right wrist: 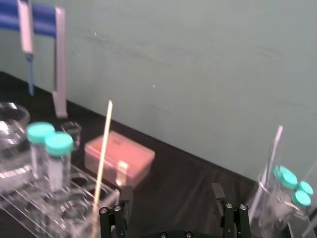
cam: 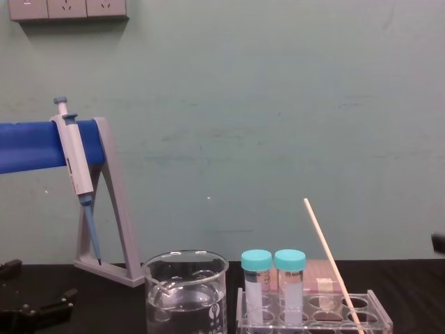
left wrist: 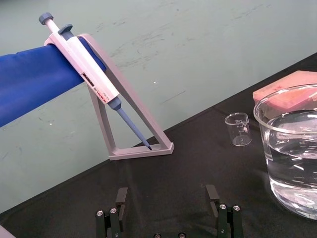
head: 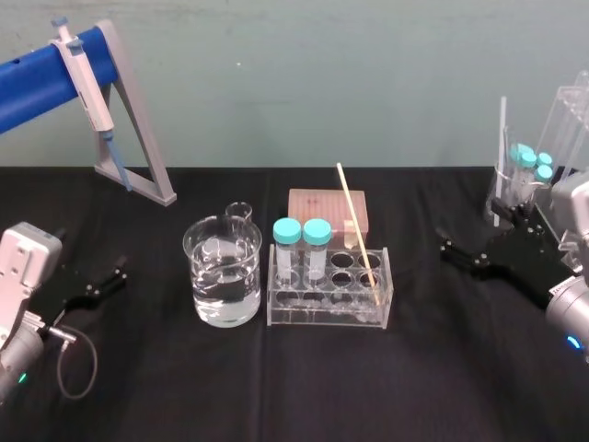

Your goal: Hold the thermometer with one hand and immerse one end into the beaker, then reinsert it into the test tube rack.

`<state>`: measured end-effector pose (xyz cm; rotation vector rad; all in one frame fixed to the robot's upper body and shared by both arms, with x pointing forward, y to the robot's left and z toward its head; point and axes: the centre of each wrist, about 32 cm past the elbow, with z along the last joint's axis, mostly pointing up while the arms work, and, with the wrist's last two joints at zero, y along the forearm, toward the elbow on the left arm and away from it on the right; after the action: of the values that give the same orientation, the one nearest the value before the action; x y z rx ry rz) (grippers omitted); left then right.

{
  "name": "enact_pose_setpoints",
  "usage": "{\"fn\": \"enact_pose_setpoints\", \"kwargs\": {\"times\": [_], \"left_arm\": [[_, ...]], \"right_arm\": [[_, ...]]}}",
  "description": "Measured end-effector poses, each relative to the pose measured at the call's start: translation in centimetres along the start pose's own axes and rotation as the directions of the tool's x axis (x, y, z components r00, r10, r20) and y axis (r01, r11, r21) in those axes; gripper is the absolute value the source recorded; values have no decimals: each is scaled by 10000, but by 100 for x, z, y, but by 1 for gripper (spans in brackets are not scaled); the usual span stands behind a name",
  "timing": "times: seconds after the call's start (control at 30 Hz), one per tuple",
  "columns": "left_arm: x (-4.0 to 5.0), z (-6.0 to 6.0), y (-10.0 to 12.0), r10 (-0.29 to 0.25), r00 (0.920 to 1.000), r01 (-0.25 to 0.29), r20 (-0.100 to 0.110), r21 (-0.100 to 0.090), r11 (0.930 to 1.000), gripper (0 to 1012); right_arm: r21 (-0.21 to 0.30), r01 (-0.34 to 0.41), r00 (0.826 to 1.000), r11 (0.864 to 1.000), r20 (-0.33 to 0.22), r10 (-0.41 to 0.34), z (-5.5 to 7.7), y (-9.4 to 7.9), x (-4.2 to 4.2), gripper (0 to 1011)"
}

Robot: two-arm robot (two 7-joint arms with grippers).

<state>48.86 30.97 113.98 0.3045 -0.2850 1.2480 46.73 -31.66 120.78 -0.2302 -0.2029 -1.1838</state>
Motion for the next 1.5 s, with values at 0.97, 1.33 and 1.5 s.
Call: {"fn": "enact_pose_setpoints", "kwargs": {"times": [0.97,1.33,1.5], "left_arm": [[0,0,0,-1,10000,1,0,0,10000,1004],[0,0,0,0,10000,0,0,-1,10000,1004],[0,0,0,0,10000,0,0,0,10000,1004]], "right_arm": [[-2767,-3590,9104,8914,-3142,2691,786,1138,276,1002],[-3034,-3396,9282,8903,-2609,2651,795,1346,119,1002],[-3104,-3432,9290,8865,-2513,2717,790,1436,64,1002]]}}
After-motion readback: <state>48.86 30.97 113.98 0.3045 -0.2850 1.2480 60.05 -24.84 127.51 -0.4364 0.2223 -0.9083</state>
